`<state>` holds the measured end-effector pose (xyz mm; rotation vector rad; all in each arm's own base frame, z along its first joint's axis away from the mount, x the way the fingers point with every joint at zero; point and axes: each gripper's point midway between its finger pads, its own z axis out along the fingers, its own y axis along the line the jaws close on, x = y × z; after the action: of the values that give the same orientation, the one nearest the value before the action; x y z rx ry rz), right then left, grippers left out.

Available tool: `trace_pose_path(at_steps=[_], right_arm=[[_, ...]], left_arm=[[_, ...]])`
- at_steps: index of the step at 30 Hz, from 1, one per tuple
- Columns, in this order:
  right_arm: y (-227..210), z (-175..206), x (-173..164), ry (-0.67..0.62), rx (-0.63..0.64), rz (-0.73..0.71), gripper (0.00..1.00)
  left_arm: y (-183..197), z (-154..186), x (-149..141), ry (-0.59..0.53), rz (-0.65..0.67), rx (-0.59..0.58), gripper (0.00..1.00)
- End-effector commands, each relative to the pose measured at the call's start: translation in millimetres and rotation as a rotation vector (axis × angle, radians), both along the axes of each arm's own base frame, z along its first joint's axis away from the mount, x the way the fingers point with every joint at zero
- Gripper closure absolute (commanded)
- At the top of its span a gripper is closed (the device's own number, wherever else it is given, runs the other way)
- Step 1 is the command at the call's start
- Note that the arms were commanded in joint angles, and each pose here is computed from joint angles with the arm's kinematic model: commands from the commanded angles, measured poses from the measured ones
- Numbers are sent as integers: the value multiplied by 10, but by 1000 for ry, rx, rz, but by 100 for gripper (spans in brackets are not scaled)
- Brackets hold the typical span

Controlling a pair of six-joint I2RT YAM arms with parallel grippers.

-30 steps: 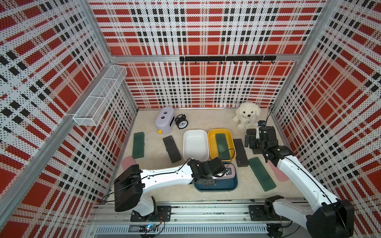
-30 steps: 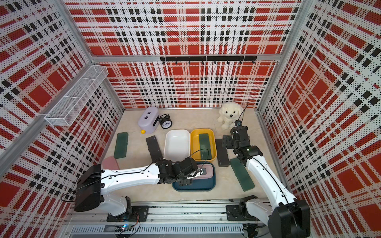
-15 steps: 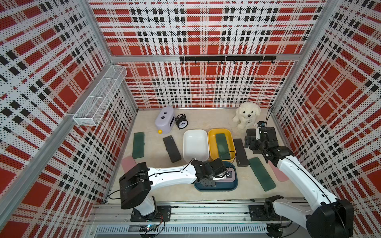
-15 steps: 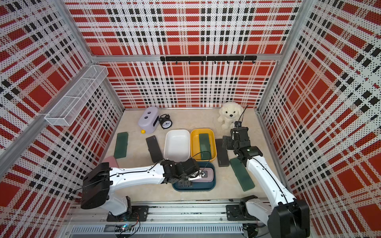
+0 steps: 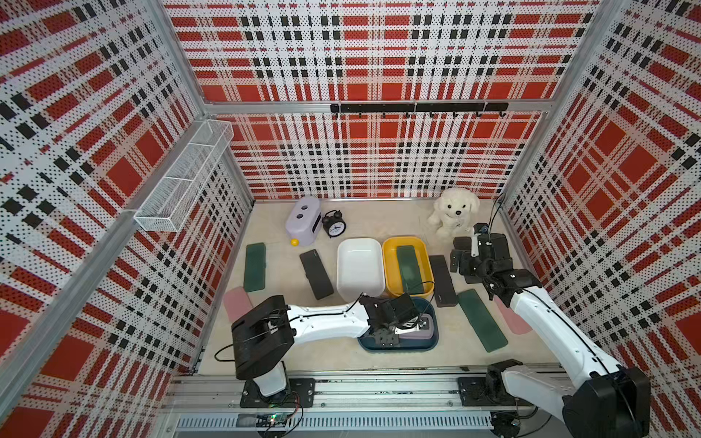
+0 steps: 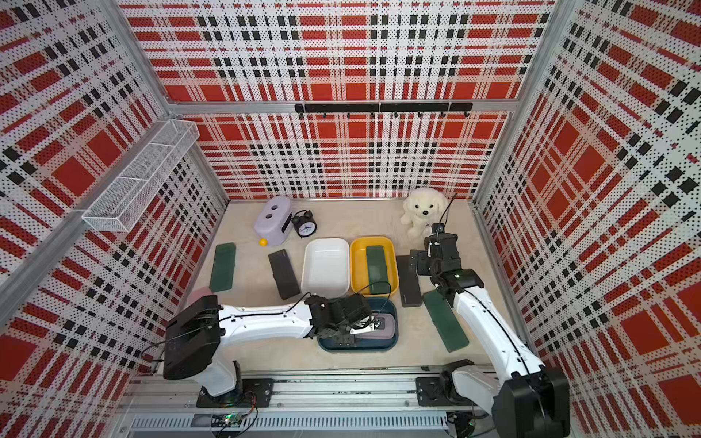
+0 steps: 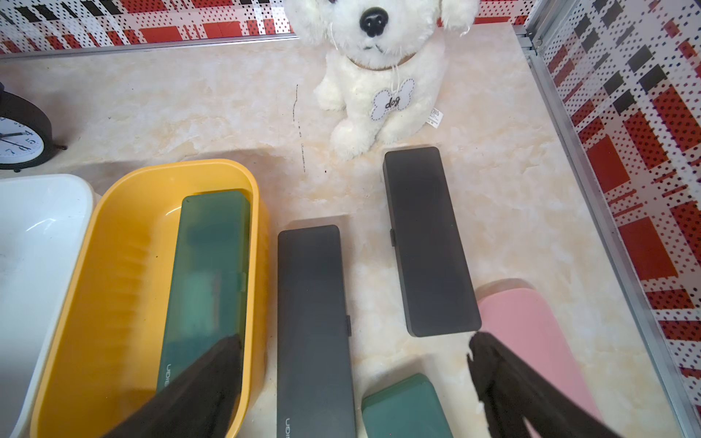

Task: Place the pencil cases by color into the storage box
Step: Place the pencil case at the storage box.

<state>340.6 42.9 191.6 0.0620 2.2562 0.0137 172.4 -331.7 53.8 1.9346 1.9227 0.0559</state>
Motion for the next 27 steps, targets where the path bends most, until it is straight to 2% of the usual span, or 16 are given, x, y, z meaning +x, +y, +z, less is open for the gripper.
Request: trace_pose_path(at_steps=[1, 15, 27], right_arm=[[-10, -12, 15, -11, 2, 4, 0], [-3, -36, 2, -8, 8, 7, 0], [0, -37, 1, -8, 9, 8, 0]], left_arm=[[-43, -63, 3, 19, 17, -18, 41], [49, -295, 34, 35, 70, 70, 40], [104, -356, 69, 26, 101, 96, 37]])
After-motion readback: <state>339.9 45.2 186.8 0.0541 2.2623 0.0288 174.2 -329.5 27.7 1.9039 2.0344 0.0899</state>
